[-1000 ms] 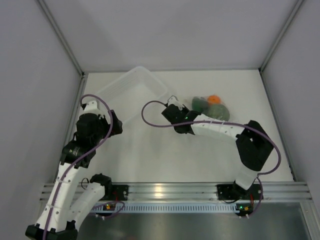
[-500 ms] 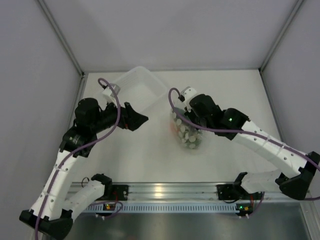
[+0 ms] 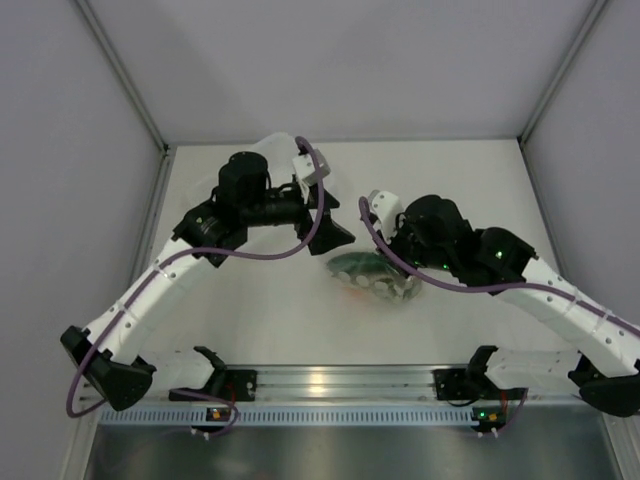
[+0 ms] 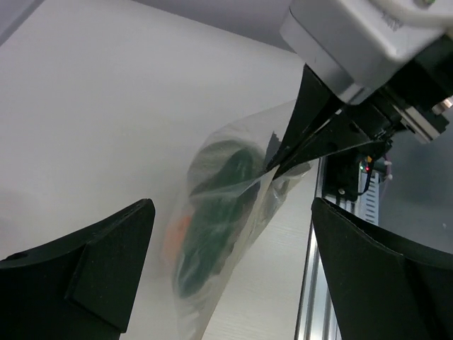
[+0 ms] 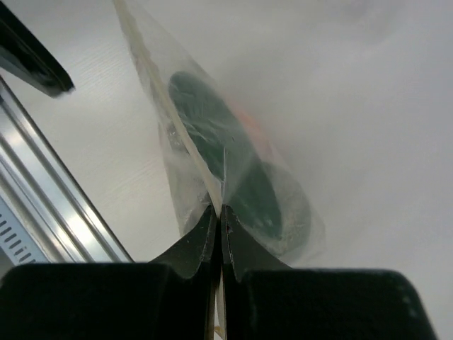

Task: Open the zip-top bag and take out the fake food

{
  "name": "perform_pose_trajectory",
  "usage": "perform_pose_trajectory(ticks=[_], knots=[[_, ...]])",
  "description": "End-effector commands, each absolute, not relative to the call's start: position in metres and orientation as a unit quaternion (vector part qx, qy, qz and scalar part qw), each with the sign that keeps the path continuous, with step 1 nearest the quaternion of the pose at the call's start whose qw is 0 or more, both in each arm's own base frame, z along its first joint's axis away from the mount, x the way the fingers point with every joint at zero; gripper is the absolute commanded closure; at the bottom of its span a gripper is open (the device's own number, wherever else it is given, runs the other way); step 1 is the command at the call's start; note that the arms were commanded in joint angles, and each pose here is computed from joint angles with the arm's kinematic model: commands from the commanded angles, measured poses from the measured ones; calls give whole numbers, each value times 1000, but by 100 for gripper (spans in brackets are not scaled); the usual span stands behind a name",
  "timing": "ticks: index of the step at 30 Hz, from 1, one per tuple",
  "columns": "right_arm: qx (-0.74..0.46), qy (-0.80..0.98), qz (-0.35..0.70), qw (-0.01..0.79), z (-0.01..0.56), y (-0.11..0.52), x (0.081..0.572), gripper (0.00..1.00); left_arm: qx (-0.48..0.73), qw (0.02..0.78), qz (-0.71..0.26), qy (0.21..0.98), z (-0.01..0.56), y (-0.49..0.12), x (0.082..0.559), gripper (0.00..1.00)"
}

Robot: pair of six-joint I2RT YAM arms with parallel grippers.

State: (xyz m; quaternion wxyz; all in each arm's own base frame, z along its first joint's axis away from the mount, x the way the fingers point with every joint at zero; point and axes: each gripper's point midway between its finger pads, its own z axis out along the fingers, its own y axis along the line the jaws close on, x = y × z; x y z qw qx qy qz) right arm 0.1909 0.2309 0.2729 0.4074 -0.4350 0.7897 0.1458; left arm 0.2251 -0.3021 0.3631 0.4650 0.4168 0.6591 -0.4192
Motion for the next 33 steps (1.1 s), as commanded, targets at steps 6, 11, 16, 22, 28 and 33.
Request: perform_pose_trajectory(ticks=[6,11,16,22,28,33], knots=[[-451,712,237,483,339,243,166,100,542,430,-482,538,367,-337,173,1],[-459,691,259,495,354,244,158,100,541,453,-430,563,353,-360,178,4],[-462,677,269,506,366,240,151,100,547,478,-408,553,357,-370,172,6],[-437,672,269,534,381,233,154,100,566,444,-447,532,352,-371,146,20],[-434,661,274,548,392,231,152,100,551,455,-411,566,337,-375,164,44],[-433,660,276,548,394,229,150,100,547,468,-408,562,346,-374,164,97]])
